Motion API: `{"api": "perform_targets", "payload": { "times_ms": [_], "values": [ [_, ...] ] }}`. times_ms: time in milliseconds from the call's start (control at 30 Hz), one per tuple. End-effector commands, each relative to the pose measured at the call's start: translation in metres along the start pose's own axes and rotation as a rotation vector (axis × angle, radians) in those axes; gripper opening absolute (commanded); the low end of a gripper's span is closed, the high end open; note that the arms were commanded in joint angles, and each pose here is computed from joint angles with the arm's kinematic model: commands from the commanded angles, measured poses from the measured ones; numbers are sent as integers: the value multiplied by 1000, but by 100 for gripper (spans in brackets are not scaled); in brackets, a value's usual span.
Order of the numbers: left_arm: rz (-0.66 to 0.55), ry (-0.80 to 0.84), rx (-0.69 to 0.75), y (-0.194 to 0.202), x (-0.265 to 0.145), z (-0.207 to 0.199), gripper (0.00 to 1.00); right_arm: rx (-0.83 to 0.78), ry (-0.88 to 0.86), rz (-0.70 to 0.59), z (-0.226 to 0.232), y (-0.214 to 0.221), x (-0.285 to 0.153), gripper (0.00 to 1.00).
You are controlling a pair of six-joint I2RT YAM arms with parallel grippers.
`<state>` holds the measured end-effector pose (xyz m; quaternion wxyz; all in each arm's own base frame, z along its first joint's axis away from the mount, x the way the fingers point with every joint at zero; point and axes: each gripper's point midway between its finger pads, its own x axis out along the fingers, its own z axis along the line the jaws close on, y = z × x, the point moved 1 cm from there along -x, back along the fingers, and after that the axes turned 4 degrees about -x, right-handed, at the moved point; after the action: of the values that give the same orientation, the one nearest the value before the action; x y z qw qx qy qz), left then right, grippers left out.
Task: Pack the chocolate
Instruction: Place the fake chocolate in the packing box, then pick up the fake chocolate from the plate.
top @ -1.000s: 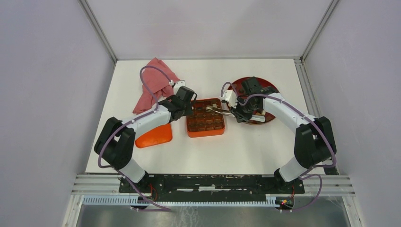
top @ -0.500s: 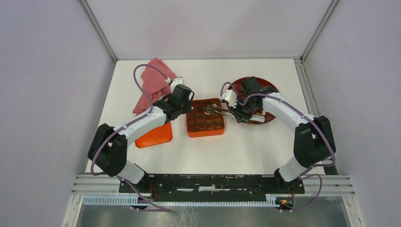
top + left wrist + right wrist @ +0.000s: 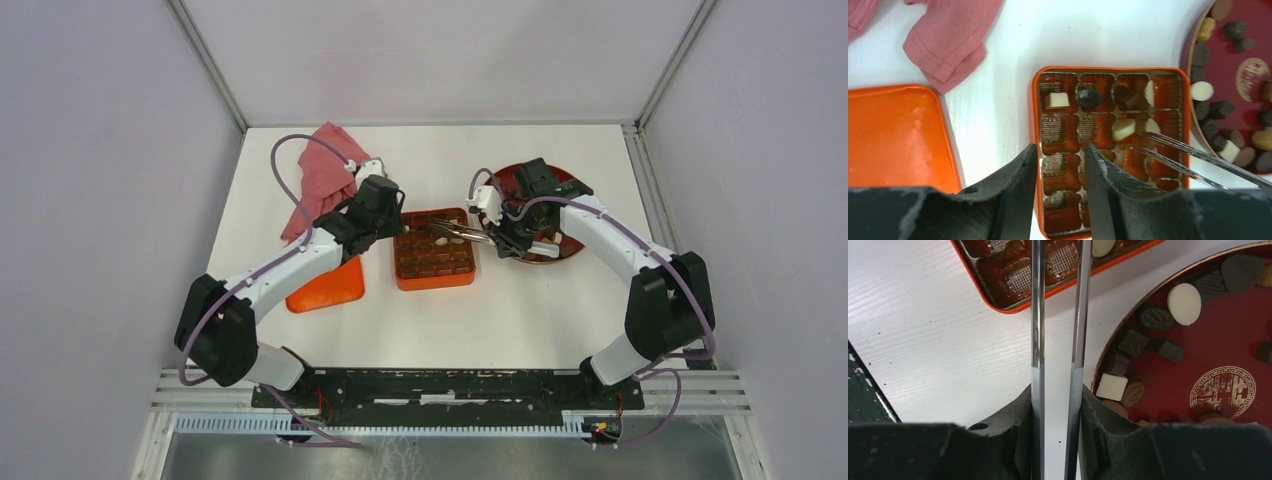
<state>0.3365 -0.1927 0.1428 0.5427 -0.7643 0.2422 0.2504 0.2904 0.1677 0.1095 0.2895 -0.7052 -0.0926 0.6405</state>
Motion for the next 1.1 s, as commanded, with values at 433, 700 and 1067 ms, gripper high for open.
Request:
{"api": "perform_targets", "payload": {
  "times_ms": [433,700,1067],
  "values": [
    [-252,402,-154,-94,-83,-70,88,211,183,-229,-33,30,-81,35],
    [-237,454,-176,-90,-86,-76,88,281,229,-242,-35,52,-90,36],
    [-236,451,-169,-89,-88,-74,88,319,256,-257,-41,60,-99,35]
  ]
}}
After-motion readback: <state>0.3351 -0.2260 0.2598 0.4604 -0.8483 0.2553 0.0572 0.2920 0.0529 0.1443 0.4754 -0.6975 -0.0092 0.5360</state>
